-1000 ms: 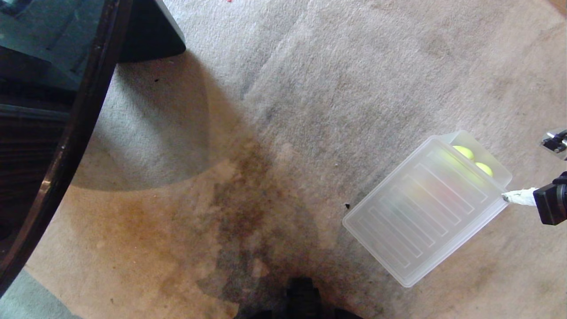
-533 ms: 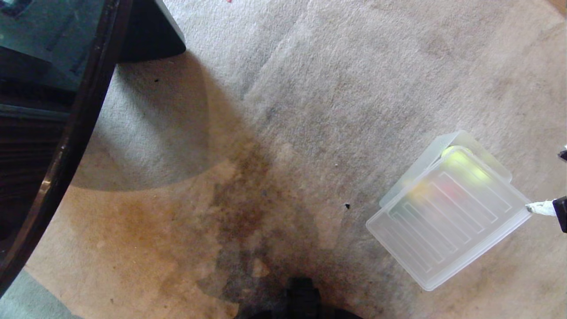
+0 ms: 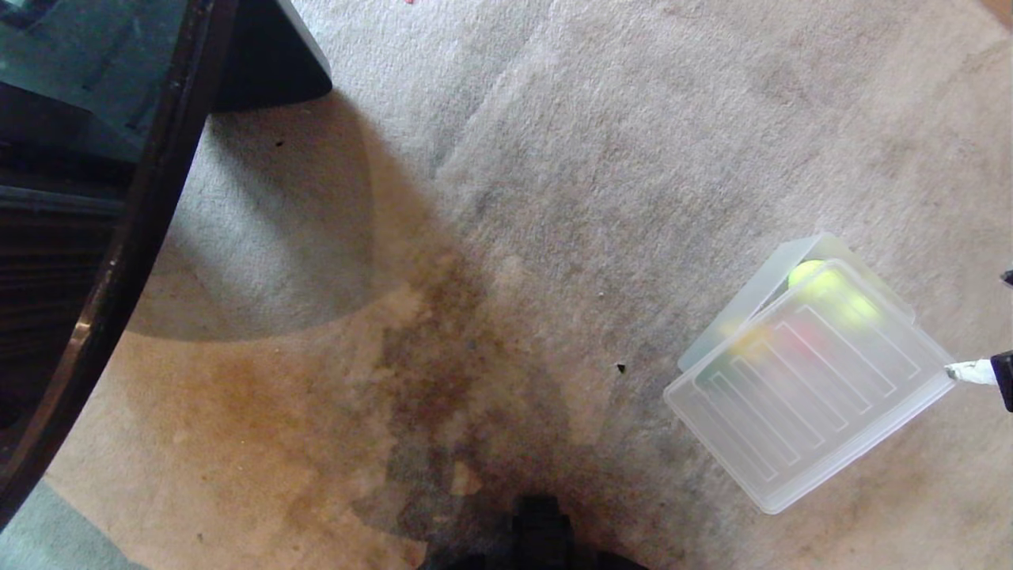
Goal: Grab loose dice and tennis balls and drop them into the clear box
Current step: Close the lid
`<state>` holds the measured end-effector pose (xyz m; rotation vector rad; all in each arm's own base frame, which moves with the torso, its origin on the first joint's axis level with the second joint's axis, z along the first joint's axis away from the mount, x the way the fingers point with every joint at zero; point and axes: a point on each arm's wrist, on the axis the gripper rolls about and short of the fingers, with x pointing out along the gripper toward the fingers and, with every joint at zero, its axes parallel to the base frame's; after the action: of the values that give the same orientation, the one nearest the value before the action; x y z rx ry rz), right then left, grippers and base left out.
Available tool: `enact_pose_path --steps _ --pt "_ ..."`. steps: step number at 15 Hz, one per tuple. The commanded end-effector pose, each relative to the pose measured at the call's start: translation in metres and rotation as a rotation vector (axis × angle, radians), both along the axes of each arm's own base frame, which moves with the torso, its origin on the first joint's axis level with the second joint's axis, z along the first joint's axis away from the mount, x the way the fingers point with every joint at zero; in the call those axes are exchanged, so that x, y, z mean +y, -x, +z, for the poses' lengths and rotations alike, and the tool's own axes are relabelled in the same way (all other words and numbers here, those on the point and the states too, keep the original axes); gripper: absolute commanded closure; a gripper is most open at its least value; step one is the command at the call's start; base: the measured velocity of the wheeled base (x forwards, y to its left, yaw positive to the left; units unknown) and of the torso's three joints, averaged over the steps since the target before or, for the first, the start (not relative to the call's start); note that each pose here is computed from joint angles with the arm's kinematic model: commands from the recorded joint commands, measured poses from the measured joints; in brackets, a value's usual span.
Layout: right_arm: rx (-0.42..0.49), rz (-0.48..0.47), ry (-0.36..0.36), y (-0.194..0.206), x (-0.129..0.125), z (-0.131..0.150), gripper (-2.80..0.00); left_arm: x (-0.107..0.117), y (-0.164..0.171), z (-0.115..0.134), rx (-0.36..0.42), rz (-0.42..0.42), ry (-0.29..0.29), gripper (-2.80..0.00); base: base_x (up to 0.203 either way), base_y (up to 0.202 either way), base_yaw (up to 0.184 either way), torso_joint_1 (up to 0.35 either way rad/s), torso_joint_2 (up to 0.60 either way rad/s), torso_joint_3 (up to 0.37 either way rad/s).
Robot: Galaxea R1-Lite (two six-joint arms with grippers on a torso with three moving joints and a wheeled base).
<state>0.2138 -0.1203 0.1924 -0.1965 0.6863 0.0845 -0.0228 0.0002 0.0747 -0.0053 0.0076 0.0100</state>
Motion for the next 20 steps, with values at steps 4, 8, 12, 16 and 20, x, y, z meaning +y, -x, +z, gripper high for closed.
enact_pose_path --steps 4,8,12,16,20 --pt "0.001 0.000 0.012 -0.007 -0.010 -0.001 0.00 0.000 0.000 0.000 0.002 0.001 0.001 0.00 0.000 0.000 0.000 0.000 0.00 0.000" --pt "-0.010 0.013 0.034 -0.011 -0.013 0.002 0.00 0.000 0.000 0.000 0.002 0.001 0.001 0.00 0.000 0.000 0.000 0.000 0.00 0.000" --pt "-0.024 0.029 0.065 -0.017 -0.021 0.006 0.00 0.000 0.000 0.000 0.002 0.001 0.001 0.00 0.000 0.000 0.000 0.000 0.00 0.000" --pt "-0.042 0.066 0.074 -0.023 -0.027 0.006 0.00 0.000 0.000 0.000 0.002 0.001 0.001 0.00 0.000 0.000 0.000 0.000 0.00 0.000" --pt "-0.060 0.088 0.077 -0.029 -0.031 0.009 0.00 0.000 0.000 0.000 0.002 0.001 0.001 0.00 0.000 0.000 0.000 0.000 0.00 0.000"
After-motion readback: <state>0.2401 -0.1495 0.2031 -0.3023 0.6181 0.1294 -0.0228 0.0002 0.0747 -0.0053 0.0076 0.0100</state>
